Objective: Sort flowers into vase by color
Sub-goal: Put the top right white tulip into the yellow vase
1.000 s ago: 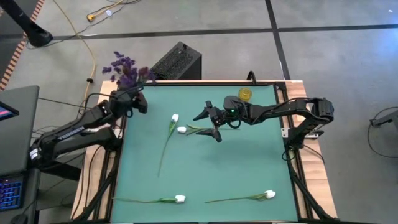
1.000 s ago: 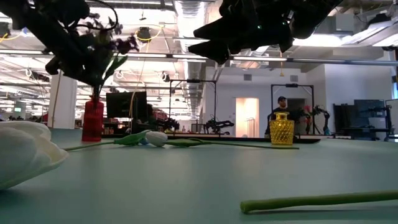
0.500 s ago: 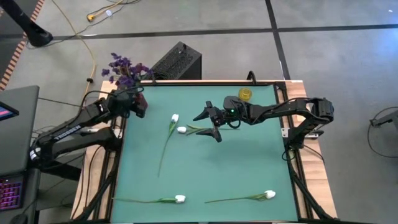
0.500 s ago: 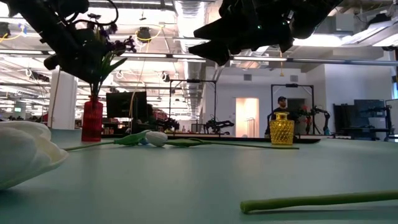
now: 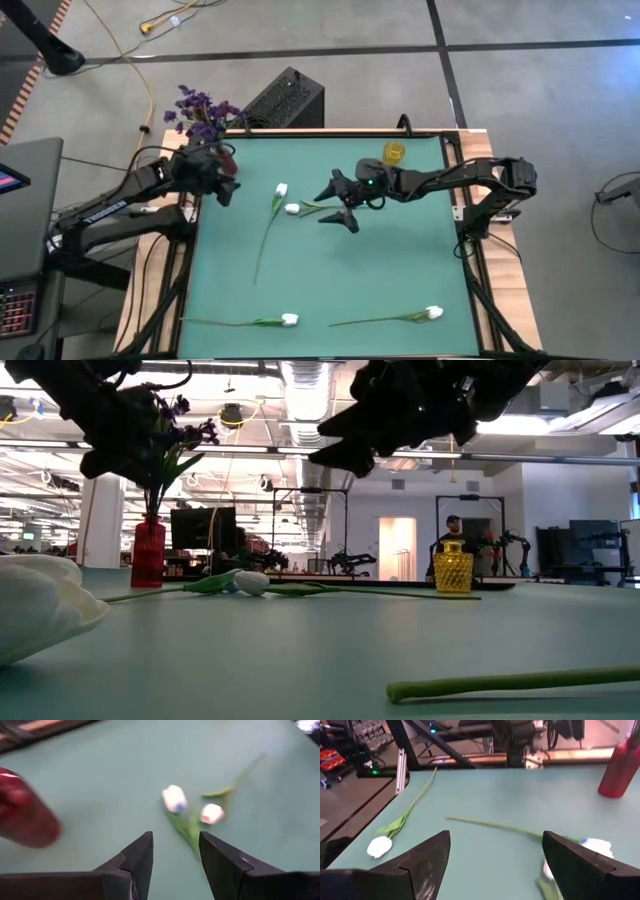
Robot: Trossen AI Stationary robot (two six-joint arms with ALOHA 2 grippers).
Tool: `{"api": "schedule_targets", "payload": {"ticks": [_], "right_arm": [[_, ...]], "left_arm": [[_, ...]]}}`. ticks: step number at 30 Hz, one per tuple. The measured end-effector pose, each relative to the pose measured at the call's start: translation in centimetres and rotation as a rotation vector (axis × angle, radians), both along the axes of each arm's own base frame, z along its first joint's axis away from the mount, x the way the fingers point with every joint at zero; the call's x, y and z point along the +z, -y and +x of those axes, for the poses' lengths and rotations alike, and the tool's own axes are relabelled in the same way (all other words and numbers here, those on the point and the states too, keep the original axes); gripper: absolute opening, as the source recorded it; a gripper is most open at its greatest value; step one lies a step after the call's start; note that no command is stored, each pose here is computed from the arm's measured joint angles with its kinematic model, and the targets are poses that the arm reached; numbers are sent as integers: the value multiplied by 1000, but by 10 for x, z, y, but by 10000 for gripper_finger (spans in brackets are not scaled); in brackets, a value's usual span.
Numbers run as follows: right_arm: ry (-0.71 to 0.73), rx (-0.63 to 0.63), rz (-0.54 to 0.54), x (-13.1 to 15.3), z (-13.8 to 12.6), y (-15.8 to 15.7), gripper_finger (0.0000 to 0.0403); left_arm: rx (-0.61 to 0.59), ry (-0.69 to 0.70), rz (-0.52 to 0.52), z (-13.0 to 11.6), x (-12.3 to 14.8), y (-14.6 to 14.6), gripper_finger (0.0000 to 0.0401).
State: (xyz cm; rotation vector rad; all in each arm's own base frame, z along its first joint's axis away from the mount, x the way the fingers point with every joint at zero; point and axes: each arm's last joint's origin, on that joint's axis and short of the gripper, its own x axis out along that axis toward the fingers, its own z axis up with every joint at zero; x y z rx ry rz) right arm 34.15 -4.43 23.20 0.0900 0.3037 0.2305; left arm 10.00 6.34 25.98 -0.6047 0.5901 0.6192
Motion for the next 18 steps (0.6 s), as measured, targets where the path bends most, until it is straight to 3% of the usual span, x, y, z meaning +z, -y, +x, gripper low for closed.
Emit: {"api": "schedule_targets", "payload": {"ticks": [6,12,18], "right_arm": [[-90,19,-5,-9,-3,-5,341],[-240,48,-32,-22,-9,-11,341],[-380,-79,-179,-33,-16,-13,341]], "left_arm": [[-123,51,-16,11,3,15,147],[-327,233,44,35,-6,37,147],[-474,336,144,52,-30,63,147]]}}
